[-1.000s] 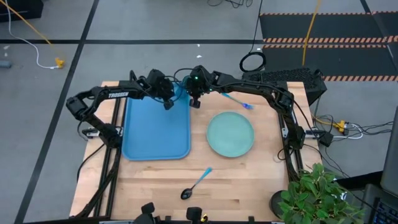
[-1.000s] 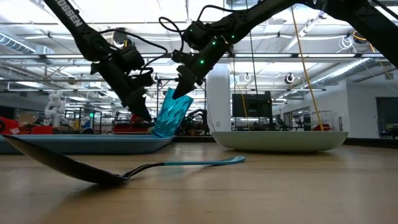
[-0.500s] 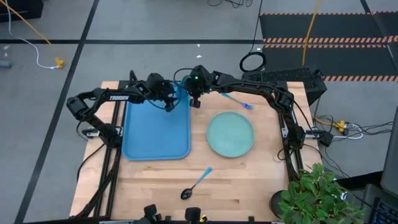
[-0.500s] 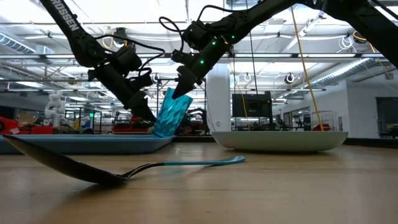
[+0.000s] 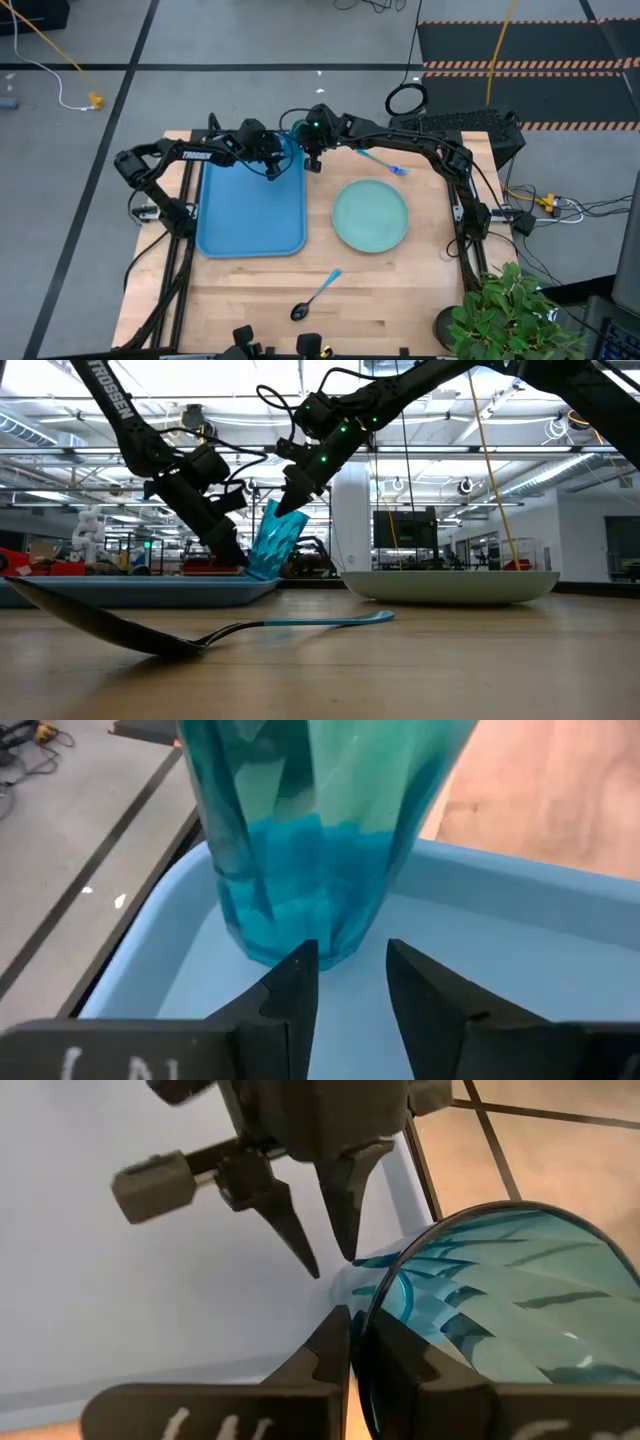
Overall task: Pick and place plate/cup/fork/spoon on tray
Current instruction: Put the blue glass on the top right of the blue tray
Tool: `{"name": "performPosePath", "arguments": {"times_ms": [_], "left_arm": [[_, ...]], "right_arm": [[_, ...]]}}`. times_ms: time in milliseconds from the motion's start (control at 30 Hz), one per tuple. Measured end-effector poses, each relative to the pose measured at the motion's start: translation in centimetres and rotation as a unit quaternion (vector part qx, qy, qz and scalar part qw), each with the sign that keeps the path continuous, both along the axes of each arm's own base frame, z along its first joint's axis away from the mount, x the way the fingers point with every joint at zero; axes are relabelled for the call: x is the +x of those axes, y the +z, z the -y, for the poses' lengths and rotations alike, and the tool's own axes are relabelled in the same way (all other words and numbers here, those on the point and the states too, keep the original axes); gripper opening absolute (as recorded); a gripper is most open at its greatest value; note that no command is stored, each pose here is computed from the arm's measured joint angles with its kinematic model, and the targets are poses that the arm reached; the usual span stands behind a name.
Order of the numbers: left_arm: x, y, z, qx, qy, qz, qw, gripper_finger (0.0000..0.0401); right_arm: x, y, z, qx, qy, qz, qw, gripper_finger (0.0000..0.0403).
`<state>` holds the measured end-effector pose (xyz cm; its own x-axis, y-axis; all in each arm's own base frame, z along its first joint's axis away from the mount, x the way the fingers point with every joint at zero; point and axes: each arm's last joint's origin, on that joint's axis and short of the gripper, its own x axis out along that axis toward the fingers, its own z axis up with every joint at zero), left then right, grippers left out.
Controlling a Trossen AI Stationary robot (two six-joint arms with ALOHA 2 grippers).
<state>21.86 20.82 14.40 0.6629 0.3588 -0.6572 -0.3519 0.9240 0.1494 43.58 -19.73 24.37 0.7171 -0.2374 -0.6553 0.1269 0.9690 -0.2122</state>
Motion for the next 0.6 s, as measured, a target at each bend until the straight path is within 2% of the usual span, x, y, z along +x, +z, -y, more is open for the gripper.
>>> {"name": "performPosePath", "arguments": {"times_ms": [200, 500, 600], "left_arm": [[0.1, -1.0, -0.4, 0.001, 0.008, -0.009, 1.0, 0.0108], [0.3, -1.2, -0.6, 0.002, 0.011, -0.003, 1.0, 0.0108], [0.3, -1.2, -0.6, 0.001, 0.011, -0.003, 1.0, 0.0108]], "right_arm": [[0.0, 0.0, 0.0, 0.0, 0.001, 0.0, 1.0, 0.0016], [0.0, 0.0, -0.1, 0.007, 0.025, 0.003, 1.0, 0.0017], [0.1, 0.0, -0.1, 0.006, 0.026, 0.005, 1.0, 0.0028]]}}
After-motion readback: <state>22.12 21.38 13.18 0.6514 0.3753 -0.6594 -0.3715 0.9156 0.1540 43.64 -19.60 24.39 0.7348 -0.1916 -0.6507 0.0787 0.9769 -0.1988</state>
